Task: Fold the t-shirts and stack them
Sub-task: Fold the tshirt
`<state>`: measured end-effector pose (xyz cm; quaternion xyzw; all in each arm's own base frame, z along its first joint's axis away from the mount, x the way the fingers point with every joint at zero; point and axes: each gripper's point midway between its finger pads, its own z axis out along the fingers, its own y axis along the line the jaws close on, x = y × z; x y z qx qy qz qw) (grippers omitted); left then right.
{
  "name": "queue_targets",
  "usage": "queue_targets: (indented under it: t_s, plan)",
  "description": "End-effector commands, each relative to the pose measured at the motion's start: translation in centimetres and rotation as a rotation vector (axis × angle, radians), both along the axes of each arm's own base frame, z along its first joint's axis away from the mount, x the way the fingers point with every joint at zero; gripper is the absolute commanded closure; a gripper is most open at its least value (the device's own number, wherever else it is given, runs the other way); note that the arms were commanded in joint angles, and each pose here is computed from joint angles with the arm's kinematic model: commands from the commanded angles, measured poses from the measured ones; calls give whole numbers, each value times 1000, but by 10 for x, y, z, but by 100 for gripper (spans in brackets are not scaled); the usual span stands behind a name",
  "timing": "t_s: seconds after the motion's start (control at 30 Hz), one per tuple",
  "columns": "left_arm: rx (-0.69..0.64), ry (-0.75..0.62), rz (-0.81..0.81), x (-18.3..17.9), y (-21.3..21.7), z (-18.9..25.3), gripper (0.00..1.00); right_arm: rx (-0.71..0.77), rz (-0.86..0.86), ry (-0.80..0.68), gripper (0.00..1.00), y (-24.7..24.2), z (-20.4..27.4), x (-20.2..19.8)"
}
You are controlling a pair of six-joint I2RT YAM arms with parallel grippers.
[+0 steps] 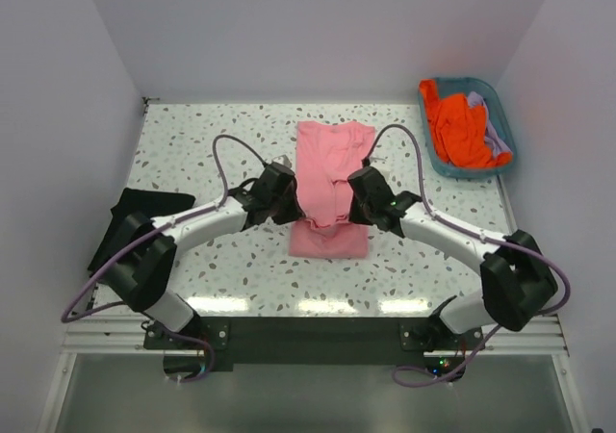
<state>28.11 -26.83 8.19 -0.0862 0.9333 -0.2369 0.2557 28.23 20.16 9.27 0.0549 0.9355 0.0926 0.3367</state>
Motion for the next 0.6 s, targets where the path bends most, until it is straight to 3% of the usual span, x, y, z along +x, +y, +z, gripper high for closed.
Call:
queue_targets:
  t_s: [0.0,0.2,0.57]
  plan:
    - [-53,-109,10,47,-17,21,100,68,21,-122,100,13,24,49]
    - [-67,-131,43,84,-23,23,100,90,-40,-103,100,-2,7,88]
    - [-56,-123,79,120,-18,12,100,124,-85,-80,100,-20,-5,124]
